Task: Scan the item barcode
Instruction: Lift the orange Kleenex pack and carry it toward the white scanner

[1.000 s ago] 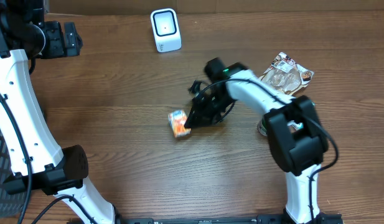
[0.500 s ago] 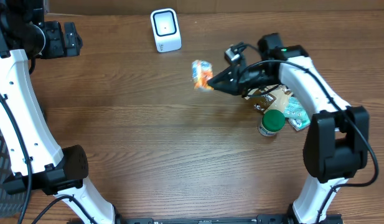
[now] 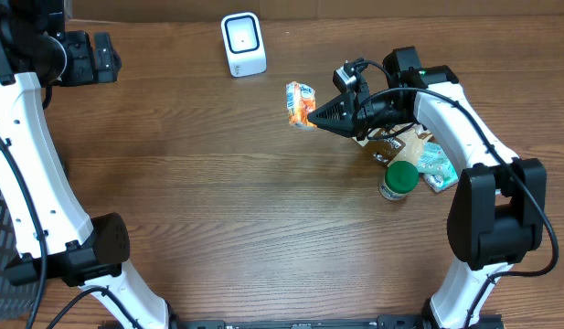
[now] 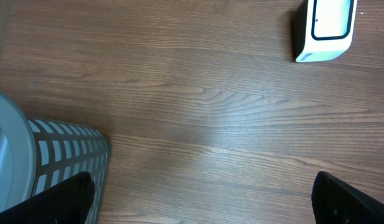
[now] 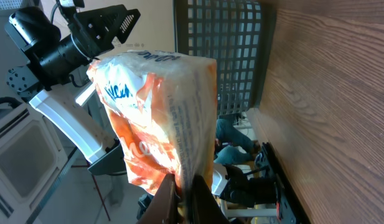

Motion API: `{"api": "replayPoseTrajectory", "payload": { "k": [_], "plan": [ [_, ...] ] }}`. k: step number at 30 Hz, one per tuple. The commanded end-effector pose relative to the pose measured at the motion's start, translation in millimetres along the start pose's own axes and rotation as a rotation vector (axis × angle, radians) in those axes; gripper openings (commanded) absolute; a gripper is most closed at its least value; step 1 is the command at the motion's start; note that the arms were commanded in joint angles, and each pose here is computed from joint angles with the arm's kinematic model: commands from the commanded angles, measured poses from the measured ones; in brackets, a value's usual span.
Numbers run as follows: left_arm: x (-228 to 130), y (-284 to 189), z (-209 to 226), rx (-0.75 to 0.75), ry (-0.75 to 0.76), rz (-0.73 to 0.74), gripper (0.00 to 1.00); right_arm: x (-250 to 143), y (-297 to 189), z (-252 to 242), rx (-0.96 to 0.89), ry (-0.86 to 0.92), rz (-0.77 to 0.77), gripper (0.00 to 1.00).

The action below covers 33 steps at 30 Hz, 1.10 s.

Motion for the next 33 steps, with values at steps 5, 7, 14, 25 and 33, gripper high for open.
{"api": "replayPoseTrajectory", "payload": {
  "k": [5,7,14,25,33],
  "plan": [
    [-0.5,-2.4,1.5,0.007,0.011,-0.003,0.99,-5.5,5.0,3.1,-0.083,-0.068,0.006,0.04],
    [-0.4,-2.4,1.5,0.007,0.011,-0.004,1.00,-8.6,10.0,-26.9,-0.283,-0.016,0.013,0.04],
    [-0.5,-2.4,1.5,0.007,0.011,-0.003,1.00,-20.4,22.8,-85.2,-0.806,0.077,0.025,0.04],
    [-0.5,-2.4,1.5,0.007,0.011,-0.003,0.99,66.0,-3.3,-3.7,-1.315,-0.219,-0.251,0.04],
    [-0.5,-2.4,1.5,0.007,0.011,-0.003,1.00,156.0,-14.1,11.4,-1.557,-0.576,-0.486,0.04]
  ]
}}
Point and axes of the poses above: each gripper's point midway between its finger pads, its own y axis out along the fingers, its own z axis along the line the jaws close on, x = y × z, the point moved 2 cm from there along -y, back along the fingers, and after that the axes turned 1 degree about y, right-handed, at the moved point
